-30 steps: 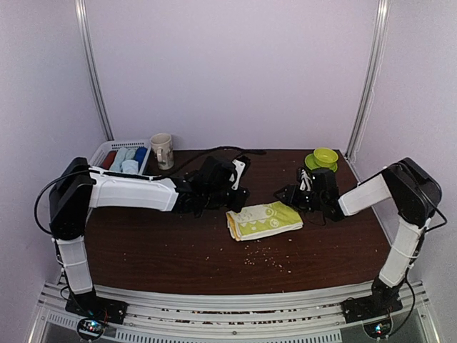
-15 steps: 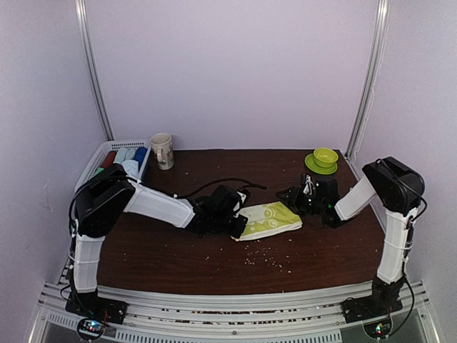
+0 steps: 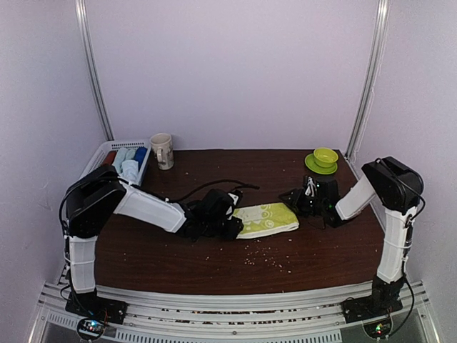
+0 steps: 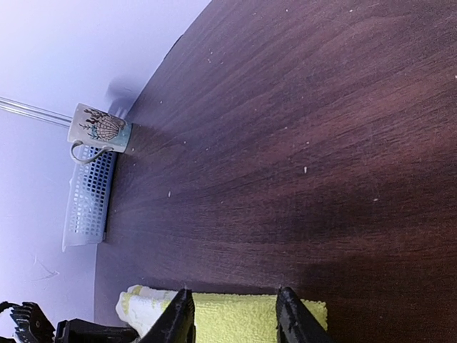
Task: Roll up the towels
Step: Smooth out the towel at the center of the board.
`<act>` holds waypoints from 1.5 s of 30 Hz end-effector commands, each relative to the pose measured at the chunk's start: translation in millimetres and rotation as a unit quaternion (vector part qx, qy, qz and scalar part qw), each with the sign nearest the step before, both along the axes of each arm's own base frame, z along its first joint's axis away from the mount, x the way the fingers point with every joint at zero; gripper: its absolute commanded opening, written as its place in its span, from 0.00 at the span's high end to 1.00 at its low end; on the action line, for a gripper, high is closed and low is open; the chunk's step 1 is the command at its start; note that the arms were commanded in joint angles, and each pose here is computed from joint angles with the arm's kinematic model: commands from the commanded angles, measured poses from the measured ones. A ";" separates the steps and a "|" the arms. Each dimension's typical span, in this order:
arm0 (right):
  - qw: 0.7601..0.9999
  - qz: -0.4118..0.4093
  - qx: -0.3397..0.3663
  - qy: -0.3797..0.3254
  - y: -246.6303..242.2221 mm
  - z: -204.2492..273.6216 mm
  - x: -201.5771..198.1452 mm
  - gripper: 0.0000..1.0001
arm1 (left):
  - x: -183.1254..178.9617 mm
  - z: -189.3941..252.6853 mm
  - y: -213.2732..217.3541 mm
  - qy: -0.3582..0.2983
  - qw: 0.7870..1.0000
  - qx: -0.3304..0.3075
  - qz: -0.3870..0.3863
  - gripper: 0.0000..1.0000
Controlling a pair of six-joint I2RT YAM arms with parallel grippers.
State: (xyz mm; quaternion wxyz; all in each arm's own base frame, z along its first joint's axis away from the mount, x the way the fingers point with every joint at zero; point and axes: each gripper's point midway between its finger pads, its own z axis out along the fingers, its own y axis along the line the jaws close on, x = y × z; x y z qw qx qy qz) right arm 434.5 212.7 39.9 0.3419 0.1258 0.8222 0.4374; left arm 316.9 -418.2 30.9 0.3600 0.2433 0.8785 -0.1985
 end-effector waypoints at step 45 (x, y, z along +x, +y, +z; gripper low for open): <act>0.993 0.095 -0.011 0.062 28.2 -12.3 -107.4 0.56 | 69.9 -35.4 33.3 0.030 0.998 0.024 0.045 0.97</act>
